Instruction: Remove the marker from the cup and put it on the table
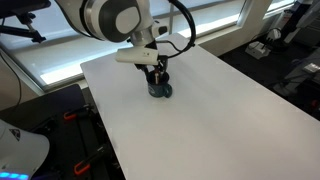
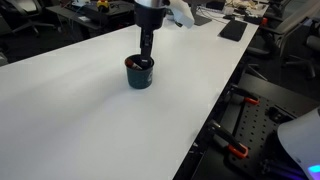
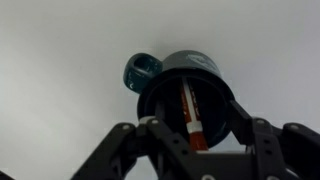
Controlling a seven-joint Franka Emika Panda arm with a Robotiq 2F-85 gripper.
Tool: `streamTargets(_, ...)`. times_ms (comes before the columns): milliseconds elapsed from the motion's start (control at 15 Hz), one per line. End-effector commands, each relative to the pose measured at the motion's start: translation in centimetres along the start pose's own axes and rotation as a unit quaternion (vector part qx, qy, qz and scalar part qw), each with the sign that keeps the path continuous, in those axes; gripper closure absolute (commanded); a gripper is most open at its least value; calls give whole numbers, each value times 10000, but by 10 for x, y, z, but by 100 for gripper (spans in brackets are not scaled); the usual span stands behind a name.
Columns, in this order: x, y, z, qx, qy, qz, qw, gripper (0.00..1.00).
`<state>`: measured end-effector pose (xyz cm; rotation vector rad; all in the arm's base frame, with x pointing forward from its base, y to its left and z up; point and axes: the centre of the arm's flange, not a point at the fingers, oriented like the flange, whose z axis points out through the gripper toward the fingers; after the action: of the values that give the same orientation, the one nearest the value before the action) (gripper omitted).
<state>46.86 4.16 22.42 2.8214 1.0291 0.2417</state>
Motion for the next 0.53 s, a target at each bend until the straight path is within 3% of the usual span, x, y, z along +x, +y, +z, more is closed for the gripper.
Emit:
streamTargets(0,-3,9,15,220,160,-173,9995,52)
streamTargets(267,-9,8,27,295,445,-463,9975,63)
streamTargets(400,-11,7,32,342,467,-552,9968,38)
streamTargets(467,-11,7,34,354,488,-575,9965,34)
